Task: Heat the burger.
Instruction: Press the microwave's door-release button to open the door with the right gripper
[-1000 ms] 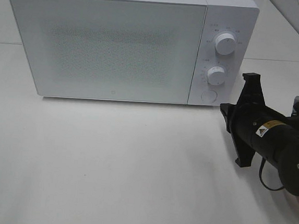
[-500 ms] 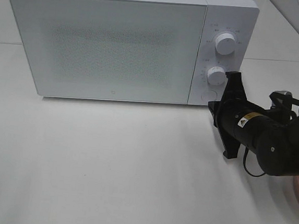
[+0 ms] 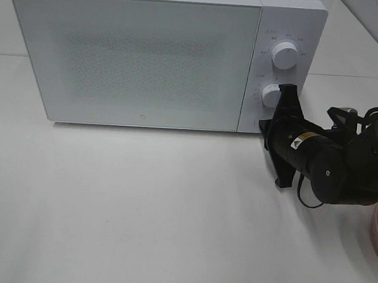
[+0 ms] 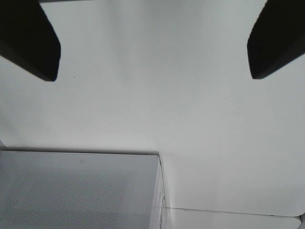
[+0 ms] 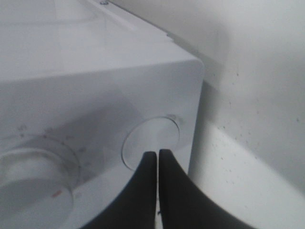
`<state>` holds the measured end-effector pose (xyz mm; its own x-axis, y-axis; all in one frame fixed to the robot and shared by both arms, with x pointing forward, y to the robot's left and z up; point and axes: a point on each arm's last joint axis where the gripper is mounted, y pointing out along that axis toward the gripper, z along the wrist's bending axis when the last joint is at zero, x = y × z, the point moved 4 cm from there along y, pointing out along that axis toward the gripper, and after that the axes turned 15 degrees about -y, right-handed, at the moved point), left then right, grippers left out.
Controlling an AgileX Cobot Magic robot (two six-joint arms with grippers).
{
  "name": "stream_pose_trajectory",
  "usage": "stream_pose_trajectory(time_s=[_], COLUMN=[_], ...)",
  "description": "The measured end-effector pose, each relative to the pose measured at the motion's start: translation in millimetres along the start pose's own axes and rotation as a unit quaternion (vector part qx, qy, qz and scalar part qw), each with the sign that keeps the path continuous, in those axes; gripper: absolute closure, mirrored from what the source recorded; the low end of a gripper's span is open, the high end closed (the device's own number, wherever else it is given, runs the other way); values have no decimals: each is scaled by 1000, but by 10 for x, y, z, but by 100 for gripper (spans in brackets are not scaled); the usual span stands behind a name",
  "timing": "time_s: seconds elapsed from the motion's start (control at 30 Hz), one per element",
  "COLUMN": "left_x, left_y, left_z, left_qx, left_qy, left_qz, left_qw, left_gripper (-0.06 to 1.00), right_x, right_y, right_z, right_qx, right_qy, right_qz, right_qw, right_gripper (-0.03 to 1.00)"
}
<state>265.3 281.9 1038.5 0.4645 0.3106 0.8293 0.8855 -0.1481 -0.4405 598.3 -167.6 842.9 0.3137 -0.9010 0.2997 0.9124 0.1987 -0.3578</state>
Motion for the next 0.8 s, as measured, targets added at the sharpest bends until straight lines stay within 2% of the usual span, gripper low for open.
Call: stream_pose_trajectory(time_s=[0.47,0.8], left_x=[0,0], left_y=[0,0], left_z=[0,0], left_qx=[0,0], left_qy=[0,0], left_qz=[0,0], left_qw=[1000,1000], left_gripper=[-4,-4], right_x=[71,90], right_y=[75,75], right_z=[36,42], right_qx=[0,18], right_qy=[-10,-16], right_qz=[-9,-23], right_qw=[1000,999], right_gripper=[97,97])
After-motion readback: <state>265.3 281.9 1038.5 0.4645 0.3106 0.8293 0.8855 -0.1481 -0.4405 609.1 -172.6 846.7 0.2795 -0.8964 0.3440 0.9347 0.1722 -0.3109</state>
